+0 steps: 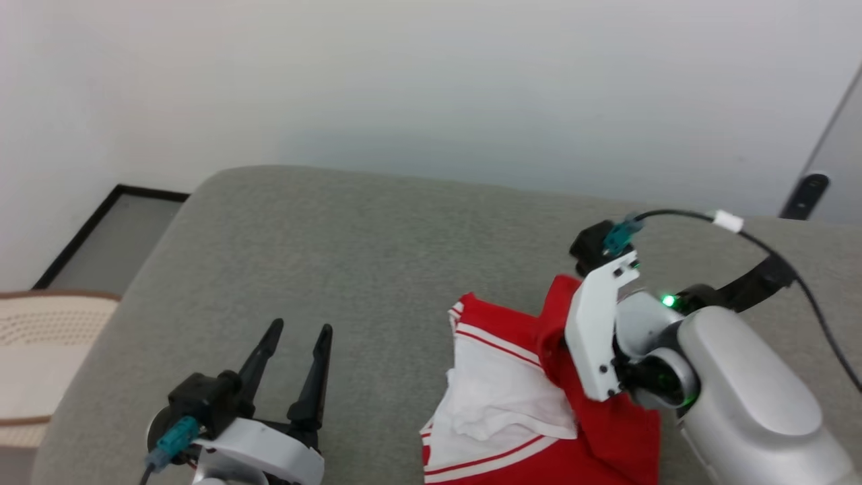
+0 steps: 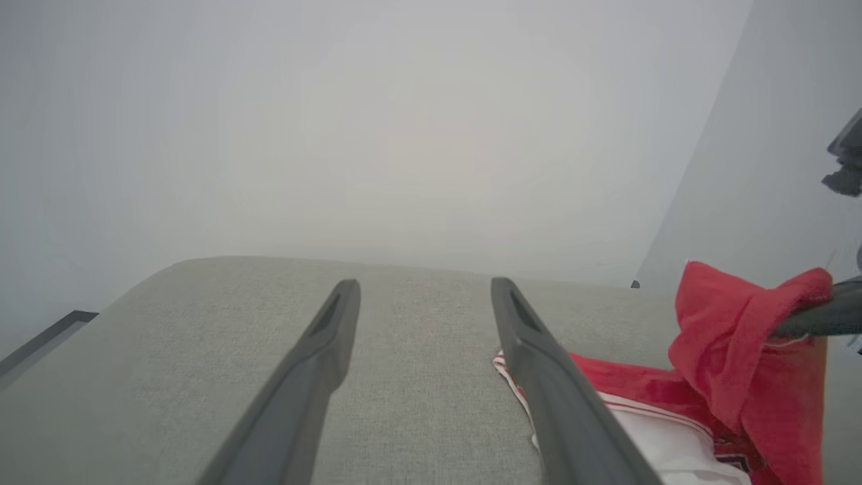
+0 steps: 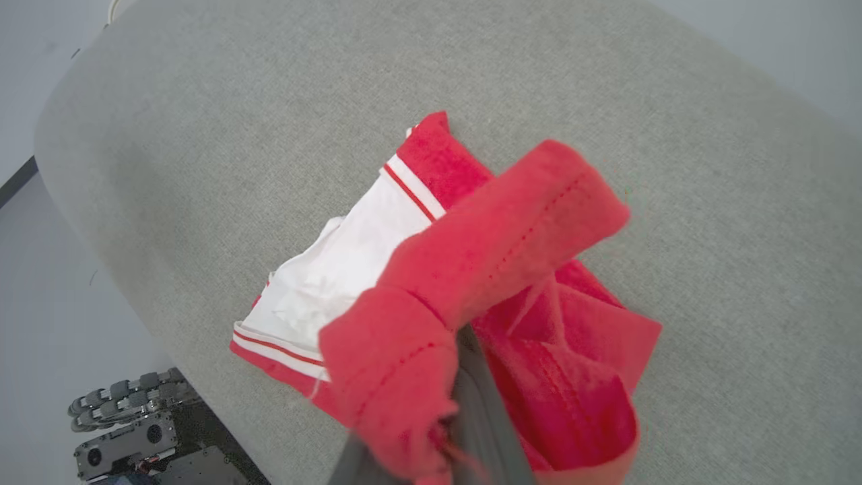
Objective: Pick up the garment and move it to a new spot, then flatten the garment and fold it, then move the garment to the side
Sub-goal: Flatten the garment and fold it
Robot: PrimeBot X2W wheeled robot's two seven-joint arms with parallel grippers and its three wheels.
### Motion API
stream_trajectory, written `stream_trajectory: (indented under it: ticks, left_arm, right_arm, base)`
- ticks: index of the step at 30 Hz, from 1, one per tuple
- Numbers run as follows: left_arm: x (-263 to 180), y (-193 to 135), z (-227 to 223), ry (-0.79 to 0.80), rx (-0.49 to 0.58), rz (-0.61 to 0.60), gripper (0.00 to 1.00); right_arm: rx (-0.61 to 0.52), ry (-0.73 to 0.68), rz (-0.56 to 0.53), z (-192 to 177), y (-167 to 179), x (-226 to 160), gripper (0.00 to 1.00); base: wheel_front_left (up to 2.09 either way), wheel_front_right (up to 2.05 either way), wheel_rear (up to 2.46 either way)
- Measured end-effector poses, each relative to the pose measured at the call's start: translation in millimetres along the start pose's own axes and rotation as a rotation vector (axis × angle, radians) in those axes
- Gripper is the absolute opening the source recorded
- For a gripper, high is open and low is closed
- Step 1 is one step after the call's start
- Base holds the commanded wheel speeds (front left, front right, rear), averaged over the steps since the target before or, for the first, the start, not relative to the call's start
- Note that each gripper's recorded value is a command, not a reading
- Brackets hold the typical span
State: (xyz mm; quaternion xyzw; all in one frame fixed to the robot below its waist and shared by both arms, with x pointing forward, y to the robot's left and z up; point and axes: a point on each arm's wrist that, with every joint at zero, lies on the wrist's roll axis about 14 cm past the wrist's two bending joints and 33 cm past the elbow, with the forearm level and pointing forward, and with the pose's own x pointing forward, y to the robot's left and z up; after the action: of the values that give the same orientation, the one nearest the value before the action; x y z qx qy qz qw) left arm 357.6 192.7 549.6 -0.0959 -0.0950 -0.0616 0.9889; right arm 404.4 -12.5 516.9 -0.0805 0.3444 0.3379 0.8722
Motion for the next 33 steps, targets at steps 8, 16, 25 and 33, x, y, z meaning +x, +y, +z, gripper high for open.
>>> stream_trajectory:
  ticks: [8,16,25,33]
  left_arm:
    - [-12,12,1,0.0,-0.005,0.049,1.0]
    - [-23,24,3,-0.002,-0.017,0.096,1.0]
    - [-24,30,1,0.006,-0.023,0.119,1.0]
    - [-24,35,-1,0.014,-0.028,0.134,1.0]
  right_arm:
    - [-0.06,0.116,0.079,-18,35,32,0.0]
    - [-0.113,0.193,0.116,-36,55,55,0.0]
    - [-0.122,0.235,0.099,-44,50,75,0.0]
    - [-0.129,0.273,0.107,-51,53,85,0.17]
  base:
    - [0.0,0.0,0.0]
    - [0.0,0.0,0.0]
    - [0.0,0.0,0.0]
    - [0.0,0.0,0.0]
